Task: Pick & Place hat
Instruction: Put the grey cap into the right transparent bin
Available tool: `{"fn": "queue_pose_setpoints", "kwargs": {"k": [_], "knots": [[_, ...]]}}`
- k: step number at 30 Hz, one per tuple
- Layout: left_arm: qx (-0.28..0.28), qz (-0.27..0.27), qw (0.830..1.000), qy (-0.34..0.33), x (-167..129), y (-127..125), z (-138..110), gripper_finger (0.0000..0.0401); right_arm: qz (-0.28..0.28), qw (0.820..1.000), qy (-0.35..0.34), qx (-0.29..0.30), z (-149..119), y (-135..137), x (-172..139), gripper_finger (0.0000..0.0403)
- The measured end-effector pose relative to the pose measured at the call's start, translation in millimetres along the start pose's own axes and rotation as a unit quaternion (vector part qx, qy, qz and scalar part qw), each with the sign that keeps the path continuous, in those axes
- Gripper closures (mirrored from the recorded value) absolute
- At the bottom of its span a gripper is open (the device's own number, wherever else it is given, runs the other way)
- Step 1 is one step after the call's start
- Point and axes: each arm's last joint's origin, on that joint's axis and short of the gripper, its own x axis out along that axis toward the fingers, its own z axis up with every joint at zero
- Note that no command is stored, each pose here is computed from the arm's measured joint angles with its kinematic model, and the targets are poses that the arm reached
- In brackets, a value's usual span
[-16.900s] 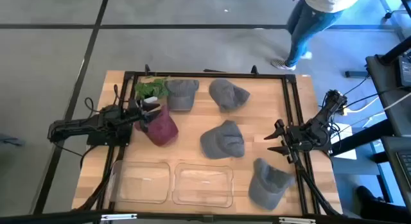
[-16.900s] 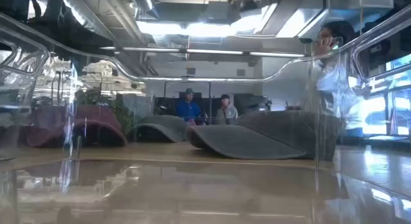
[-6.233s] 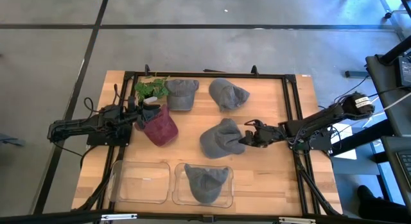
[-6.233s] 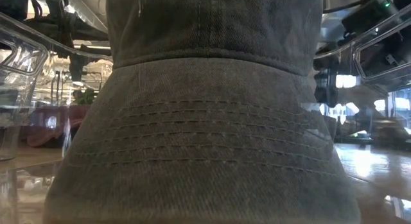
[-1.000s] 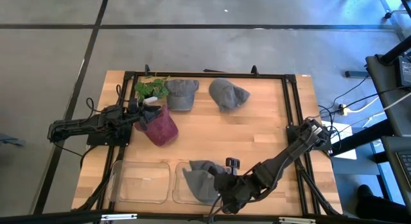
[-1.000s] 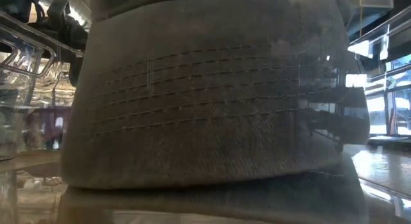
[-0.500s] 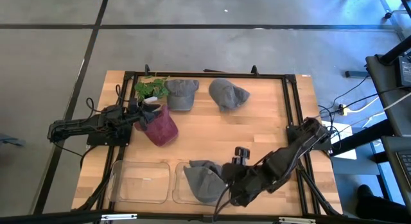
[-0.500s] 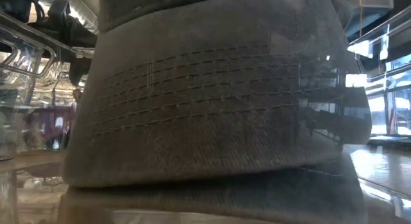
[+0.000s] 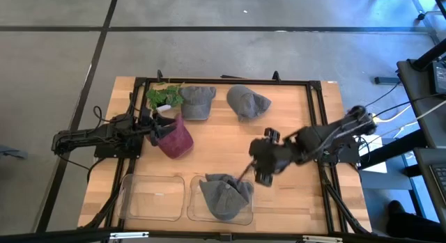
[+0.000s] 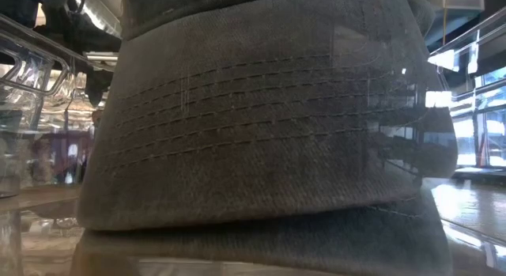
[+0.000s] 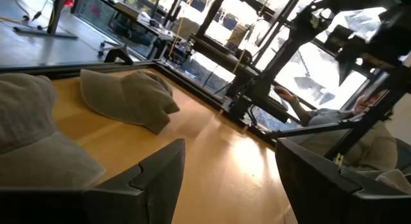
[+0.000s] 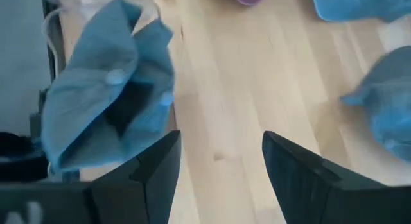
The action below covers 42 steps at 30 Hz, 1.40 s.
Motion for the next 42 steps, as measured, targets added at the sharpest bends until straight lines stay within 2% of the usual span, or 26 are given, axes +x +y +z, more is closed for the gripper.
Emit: {"fn": "queue_pose_setpoints", "kwargs": {"k": [6, 9, 12, 15, 18, 22, 24, 26, 30, 34, 38, 42], "knots": [[-0.005, 0.001, 1.000, -0.001, 0, 0, 0, 0.0164, 0.026, 0.991, -0.091, 0.096, -21, -61, 17, 0.0183], [-0.011, 0.003, 1.000, -0.002, 0, 0, 0, 0.0165, -0.025, 0.976, -0.132, 0.171, -40, -89, 28, 0.0183], [-0.027, 0.014, 0.999, -0.010, 0, 1, 1, 0.0165, -0.085, 0.946, -0.176, 0.257, -59, -112, 38, 0.0183], [-0.039, 0.022, 0.999, -0.015, 0, 1, 1, 0.0164, -0.113, 0.929, -0.163, 0.312, -79, -133, 52, 0.0182], [-0.049, 0.022, 0.998, -0.015, 0, 1, 1, 0.0166, -0.096, 0.921, -0.137, 0.353, -96, -152, 69, 0.0179], [-0.065, 0.022, 0.998, -0.016, 0, 1, 1, 0.0164, -0.066, 0.910, -0.137, 0.385, -114, -174, 98, 0.0150], [-0.069, 0.022, 0.997, -0.016, 0, 1, 1, 0.0164, -0.056, 0.896, -0.169, 0.407, -119, -185, 110, 0.0131], [-0.069, 0.022, 0.997, -0.016, 0, 1, 1, 0.0165, -0.052, 0.874, -0.198, 0.440, -126, -196, 120, 0.0114], [-0.070, 0.022, 0.997, -0.016, 0, 1, 1, 0.0165, -0.075, 0.846, -0.209, 0.485, -143, -210, 132, 0.0098], [-0.070, 0.024, 0.997, -0.017, 0, 1, 1, 0.0165, -0.073, 0.827, -0.211, 0.517, -150, -214, 139, 0.0096], [-0.079, 0.034, 0.996, -0.025, 0, 2, 1, 0.0165, -0.032, 0.790, -0.245, 0.562, -148, -215, 146, 0.0096], [-0.082, 0.037, 0.996, -0.028, 0, 2, 1, 0.0164, -0.011, 0.772, -0.262, 0.579, -144, -215, 162, 0.0096]]}}
